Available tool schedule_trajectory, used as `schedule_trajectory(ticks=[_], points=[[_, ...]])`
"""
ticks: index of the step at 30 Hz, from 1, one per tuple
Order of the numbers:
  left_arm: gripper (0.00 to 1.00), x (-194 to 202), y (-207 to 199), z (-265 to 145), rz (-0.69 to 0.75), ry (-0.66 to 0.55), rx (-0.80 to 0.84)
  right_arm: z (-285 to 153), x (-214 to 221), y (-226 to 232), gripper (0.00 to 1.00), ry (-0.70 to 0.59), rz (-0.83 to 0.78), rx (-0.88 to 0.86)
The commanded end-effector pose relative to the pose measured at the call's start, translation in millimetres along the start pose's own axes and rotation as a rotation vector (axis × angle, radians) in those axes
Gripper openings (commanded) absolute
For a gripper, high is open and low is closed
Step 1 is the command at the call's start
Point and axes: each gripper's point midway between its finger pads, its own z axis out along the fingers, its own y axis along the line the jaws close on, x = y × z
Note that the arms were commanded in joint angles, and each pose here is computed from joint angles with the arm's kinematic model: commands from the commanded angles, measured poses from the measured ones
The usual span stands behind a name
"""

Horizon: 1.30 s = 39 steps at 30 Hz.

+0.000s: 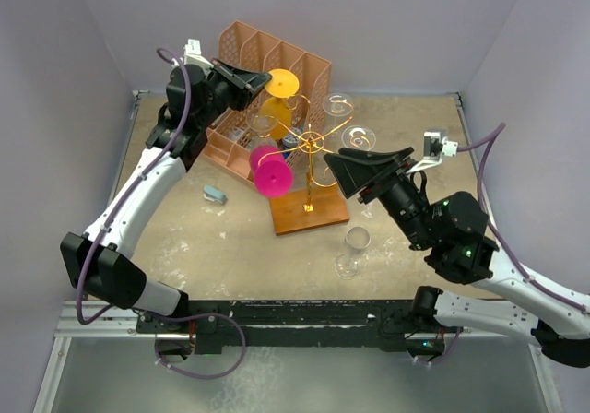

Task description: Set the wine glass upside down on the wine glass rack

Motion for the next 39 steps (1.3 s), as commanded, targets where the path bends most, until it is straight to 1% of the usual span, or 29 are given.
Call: schedule_trajectory(ticks=[1,15,23,34,39], points=[[0.0,-3.6,-34.7,-18.7,0.032,0.007,0.114,-0.7,-13.7,3.3,0.59,-0.058,0.043,-0.004],[0.0,11.9,-16.7,-20.3,0.021,0.068,0.09,-3.2,-11.2,-4.3,0.59,-0.063,0.051,0.022],[0.0,17.6,-24.9,-23.6,-0.002,0.099,0.136,-1.9,-8.1,-5.9,0.6,-0.058,0.051,0.028],[0.0,23.7,-25.4,-25.2,-0.015,0.128,0.149,-0.7,-7.9,-6.2,0.6,-0.059,0.05,0.032],[0.0,32.4,-30.6,-23.1,-0.031,0.164,0.174,0.6,-7.0,-6.5,0.6,-0.059,0.049,0.034]])
